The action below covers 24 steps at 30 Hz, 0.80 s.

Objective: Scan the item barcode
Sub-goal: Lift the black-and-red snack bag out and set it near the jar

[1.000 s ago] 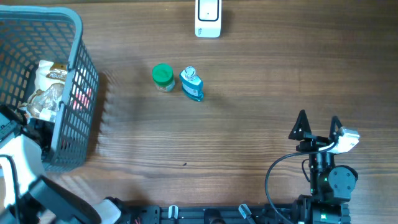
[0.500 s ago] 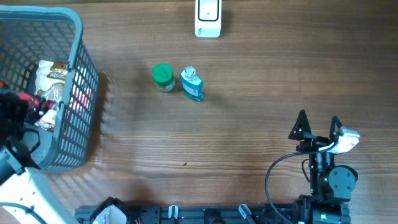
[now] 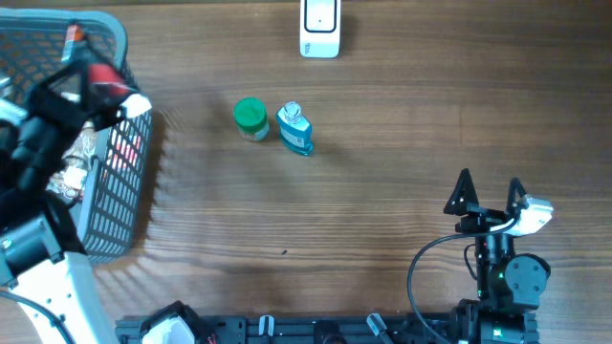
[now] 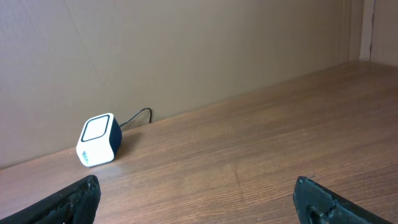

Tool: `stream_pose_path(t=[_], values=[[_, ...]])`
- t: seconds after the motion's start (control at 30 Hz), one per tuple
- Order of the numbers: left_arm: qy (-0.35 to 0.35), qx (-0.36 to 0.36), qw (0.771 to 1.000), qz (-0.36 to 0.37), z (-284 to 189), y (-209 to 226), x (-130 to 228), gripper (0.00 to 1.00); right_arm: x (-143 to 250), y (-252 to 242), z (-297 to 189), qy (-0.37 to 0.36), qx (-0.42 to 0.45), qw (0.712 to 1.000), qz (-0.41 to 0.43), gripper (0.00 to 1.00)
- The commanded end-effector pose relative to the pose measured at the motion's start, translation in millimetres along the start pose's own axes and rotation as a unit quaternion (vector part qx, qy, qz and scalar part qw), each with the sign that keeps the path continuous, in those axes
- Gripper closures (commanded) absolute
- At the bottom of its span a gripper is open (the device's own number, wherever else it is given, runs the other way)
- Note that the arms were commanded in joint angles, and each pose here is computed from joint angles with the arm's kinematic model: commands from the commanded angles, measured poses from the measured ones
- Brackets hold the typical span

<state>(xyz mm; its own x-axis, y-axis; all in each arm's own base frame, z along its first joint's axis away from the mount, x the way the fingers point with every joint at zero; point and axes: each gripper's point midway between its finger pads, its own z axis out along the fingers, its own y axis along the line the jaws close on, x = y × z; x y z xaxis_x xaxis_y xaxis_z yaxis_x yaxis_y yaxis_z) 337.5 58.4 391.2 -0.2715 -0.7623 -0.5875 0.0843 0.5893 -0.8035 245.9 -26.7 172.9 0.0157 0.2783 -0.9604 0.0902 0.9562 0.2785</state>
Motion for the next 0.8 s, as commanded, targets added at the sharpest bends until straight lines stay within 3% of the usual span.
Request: stream_pose_path(t=[0.0, 0.23, 0.43, 0.77], values=[[0.056, 0.069, 0.996, 0.017, 13, -49, 34, 0.96, -1, 3, 0, -0.003, -0.008, 1.000, -0.009, 0.00], [0.135, 0.100, 0.985, 0.035, 45, -73, 92, 0.96, -1, 3, 0, -0.003, -0.008, 1.000, -0.009, 0.00], [0.212, 0.091, 0.973, 0.034, 82, -61, 144, 0.96, -1, 3, 0, -0.003, -0.008, 1.000, -0.009, 0.00], [0.293, -0.007, 0.954, 0.059, 115, -3, 212, 0.96, -1, 3, 0, -0.003, -0.008, 1.000, -0.009, 0.00]])
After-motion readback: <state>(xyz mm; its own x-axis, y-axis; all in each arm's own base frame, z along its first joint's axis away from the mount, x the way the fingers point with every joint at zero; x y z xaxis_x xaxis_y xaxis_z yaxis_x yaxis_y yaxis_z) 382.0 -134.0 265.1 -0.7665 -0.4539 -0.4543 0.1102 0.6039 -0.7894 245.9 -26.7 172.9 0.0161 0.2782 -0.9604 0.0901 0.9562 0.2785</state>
